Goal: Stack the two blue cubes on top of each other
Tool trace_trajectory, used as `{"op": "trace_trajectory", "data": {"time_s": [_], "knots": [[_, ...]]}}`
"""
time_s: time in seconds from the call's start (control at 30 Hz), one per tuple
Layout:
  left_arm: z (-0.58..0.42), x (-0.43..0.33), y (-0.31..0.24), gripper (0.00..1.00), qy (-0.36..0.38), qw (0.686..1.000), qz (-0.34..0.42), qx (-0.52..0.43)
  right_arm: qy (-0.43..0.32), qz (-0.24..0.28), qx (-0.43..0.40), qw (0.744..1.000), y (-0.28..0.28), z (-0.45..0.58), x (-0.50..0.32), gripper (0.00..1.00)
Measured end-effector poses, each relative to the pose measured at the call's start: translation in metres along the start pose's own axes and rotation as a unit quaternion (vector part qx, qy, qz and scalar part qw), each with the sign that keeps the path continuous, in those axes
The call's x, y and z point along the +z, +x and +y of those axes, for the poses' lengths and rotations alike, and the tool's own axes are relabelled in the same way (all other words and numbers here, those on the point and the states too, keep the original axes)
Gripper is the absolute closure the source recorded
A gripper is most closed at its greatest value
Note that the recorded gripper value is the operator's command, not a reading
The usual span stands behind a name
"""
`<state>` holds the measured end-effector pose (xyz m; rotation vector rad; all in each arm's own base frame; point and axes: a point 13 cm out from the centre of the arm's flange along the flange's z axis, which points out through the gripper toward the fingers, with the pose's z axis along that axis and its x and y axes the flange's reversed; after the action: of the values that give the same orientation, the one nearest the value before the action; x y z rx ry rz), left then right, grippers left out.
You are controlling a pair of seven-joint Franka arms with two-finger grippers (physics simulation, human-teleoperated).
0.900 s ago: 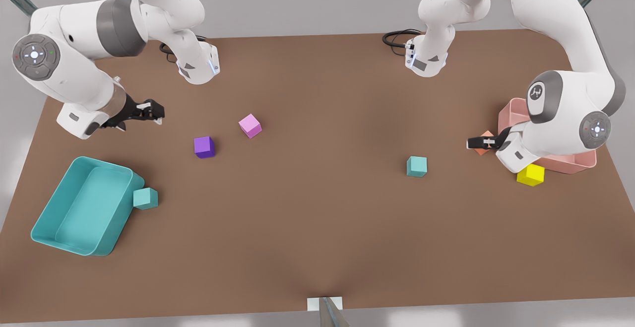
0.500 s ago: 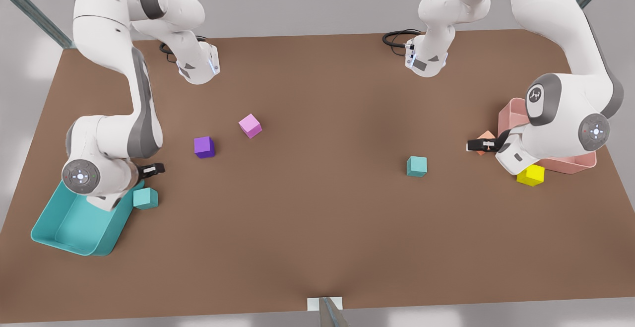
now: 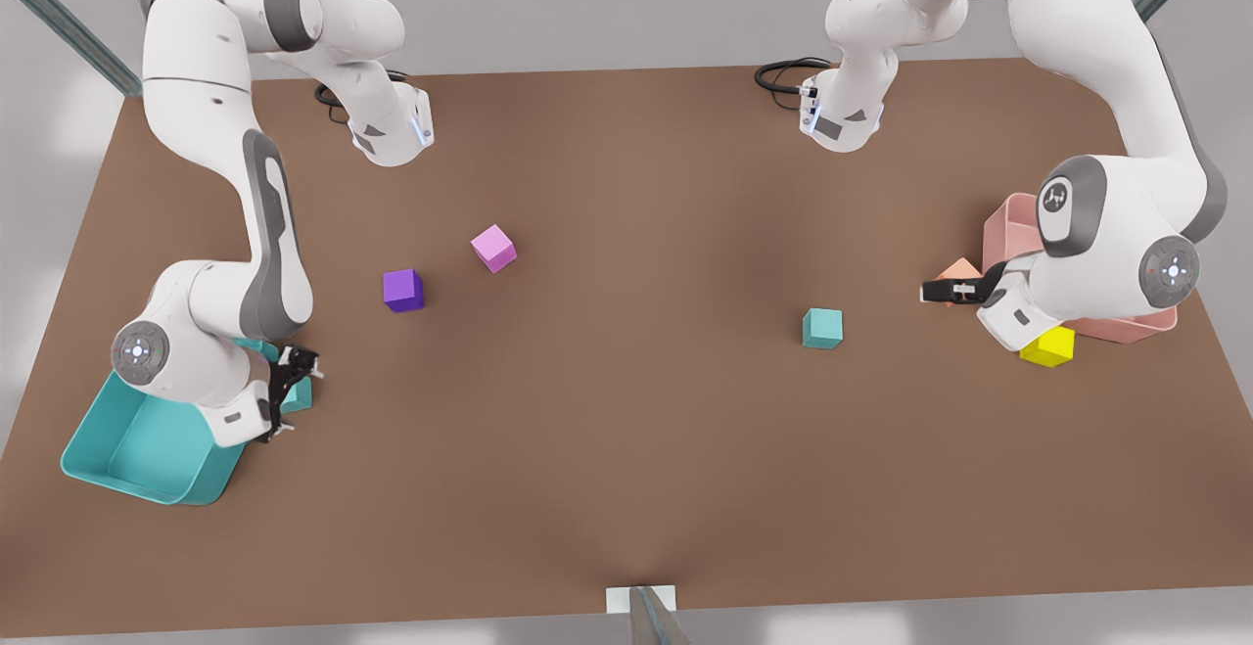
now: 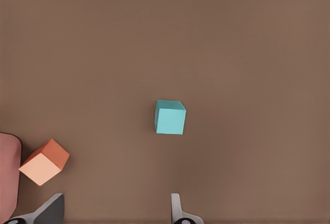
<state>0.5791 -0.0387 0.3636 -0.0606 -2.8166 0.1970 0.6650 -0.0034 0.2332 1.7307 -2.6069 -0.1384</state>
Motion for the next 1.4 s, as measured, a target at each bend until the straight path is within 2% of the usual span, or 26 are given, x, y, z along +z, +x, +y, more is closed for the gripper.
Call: {"op": "trace_trajectory", "data": {"time_s": [0.23,0.47,0.67,1.03,1.4], "knots": [[0.001,0.004,0.003,0.0,0.001,1.0,0.01,0.0,-0.023,0.028,-0.135,0.99,0.038,0.011,0.031,0.0],[0.0,0.003,0.004,0.0,0.003,1.0,0.012,0.001,-0.045,0.036,-0.21,0.976,0.083,0.024,0.057,0.0],[0.0,0.002,0.005,0.0,0.003,1.0,0.013,0.001,-0.033,0.037,-0.26,0.964,0.094,0.019,0.08,0.0],[0.0,0.003,0.005,0.0,0.003,1.0,0.014,0.003,-0.012,0.045,-0.318,0.947,0.098,0.001,0.111,0.0],[0.0,0.003,0.005,0.0,0.003,1.0,0.014,0.003,-0.008,0.051,-0.329,0.943,0.109,-0.005,0.122,0.0]]}}
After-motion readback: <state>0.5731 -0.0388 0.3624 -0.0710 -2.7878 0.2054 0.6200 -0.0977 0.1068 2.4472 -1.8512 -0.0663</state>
